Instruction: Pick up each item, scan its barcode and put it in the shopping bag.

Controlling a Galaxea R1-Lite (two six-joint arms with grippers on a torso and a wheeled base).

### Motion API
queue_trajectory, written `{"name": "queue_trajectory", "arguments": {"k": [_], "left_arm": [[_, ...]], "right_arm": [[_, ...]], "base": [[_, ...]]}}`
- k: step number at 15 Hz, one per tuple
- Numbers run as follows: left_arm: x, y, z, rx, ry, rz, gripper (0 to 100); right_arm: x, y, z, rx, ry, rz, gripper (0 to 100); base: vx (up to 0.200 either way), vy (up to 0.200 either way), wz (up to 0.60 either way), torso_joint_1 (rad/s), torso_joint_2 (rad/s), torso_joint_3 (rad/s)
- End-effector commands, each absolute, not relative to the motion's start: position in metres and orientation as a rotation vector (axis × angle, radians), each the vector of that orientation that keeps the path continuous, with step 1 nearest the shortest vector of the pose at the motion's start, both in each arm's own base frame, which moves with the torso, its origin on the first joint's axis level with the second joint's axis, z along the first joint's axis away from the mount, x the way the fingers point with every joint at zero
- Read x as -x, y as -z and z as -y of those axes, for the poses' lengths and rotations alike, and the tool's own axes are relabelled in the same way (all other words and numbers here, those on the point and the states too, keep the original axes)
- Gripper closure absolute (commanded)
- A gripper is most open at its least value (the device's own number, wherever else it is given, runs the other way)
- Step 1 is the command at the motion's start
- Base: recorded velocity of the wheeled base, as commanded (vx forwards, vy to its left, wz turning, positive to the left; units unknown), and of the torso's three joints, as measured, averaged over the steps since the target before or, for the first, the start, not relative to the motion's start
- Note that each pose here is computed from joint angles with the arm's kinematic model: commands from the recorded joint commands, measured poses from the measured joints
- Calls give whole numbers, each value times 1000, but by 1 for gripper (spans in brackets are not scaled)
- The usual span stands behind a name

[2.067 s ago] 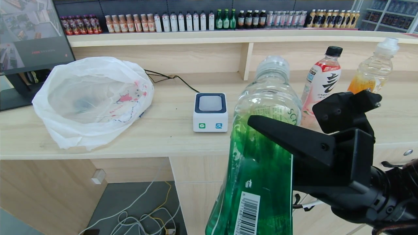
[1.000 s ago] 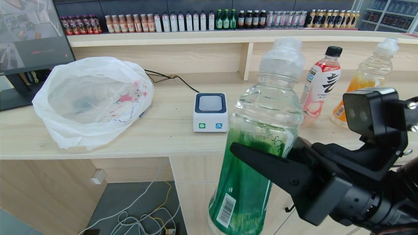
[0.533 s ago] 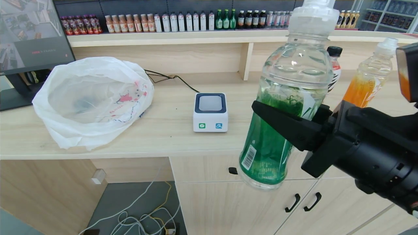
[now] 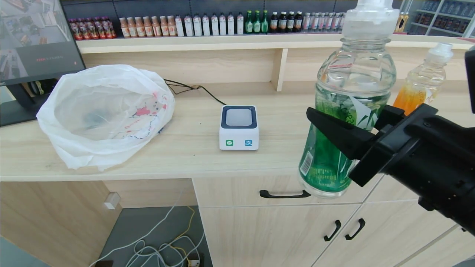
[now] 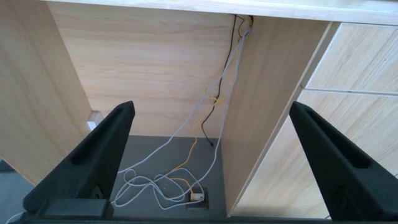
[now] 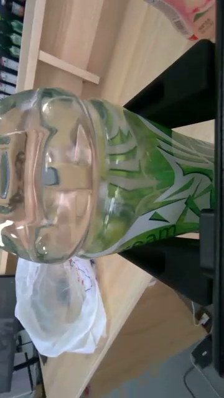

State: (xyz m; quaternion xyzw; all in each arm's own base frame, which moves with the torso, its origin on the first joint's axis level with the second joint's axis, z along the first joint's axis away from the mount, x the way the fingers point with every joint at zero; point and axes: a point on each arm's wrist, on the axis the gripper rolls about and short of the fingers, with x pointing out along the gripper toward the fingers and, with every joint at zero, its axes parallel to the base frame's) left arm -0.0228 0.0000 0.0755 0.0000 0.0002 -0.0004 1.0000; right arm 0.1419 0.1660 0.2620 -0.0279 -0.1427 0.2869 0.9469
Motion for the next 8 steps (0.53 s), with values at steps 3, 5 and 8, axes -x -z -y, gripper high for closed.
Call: {"name": "queue_trajectory", "arguments": {"k": [3,5,8], "left_arm": [[23,-75,0,0,0,0,0],[23,-75,0,-6,2,0,0],[23,-75,0,-5,2,0,0]], "right_arm": [[-143,-266,-167,81,-542,317,100],[-153,-263,-181,78,-519,411,100],[-162,-261,-190,-2,-394,480,100]], "base": [[0,0,0,0,0,0],[0,0,0,0,0,0],[0,0,0,0,0,0]]}}
